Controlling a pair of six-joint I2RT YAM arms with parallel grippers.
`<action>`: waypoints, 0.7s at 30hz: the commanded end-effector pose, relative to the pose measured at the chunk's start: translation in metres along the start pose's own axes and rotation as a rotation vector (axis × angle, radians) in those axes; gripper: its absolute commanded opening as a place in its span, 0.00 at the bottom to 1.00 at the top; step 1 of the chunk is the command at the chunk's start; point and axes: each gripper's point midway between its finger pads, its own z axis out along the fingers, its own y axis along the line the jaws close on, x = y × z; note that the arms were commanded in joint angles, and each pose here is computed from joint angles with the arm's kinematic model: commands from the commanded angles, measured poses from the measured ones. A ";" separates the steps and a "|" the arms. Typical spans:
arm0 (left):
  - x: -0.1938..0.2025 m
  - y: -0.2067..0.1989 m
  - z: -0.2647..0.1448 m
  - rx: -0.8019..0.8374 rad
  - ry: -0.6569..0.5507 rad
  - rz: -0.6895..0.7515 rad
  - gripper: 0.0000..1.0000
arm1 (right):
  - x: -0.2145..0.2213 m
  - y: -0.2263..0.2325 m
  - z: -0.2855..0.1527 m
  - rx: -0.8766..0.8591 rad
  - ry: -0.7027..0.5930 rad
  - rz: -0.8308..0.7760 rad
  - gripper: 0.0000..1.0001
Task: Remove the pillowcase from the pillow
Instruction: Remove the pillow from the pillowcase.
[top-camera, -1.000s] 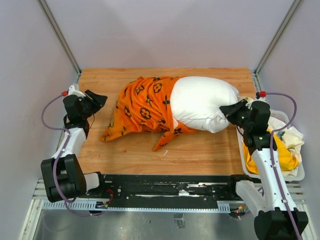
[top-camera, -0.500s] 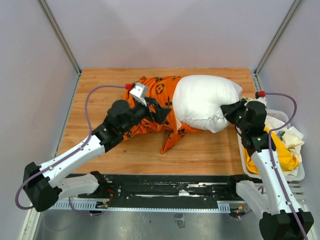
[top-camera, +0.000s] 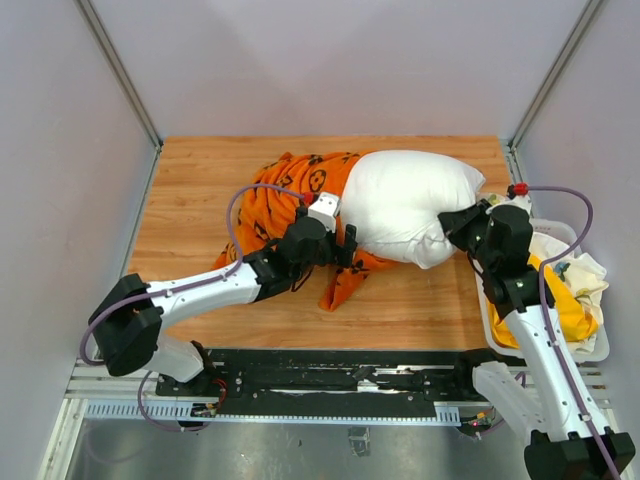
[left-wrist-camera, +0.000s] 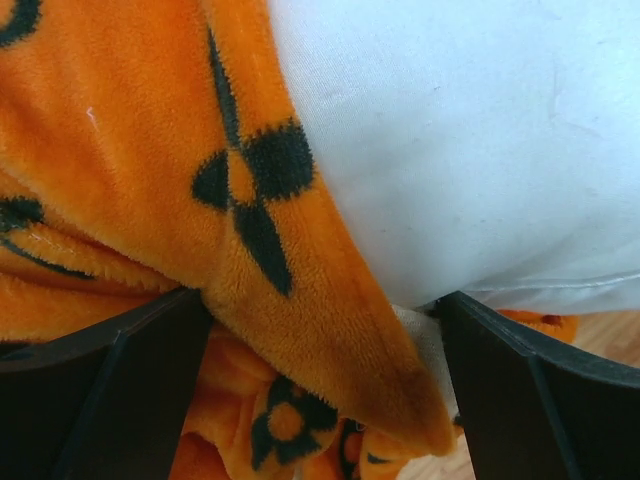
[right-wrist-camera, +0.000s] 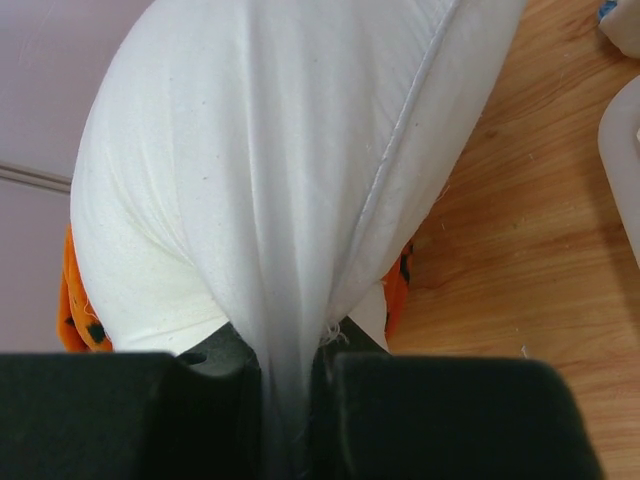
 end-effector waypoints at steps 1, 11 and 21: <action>0.026 0.024 0.014 -0.146 0.053 0.038 0.94 | -0.054 0.031 -0.020 -0.079 -0.198 -0.004 0.01; 0.096 0.079 -0.010 -0.282 0.162 -0.017 0.13 | -0.090 0.023 -0.044 -0.010 -0.355 -0.067 0.01; 0.136 0.134 -0.046 -0.369 0.203 -0.298 0.00 | -0.104 0.018 -0.047 0.018 -0.390 -0.040 0.01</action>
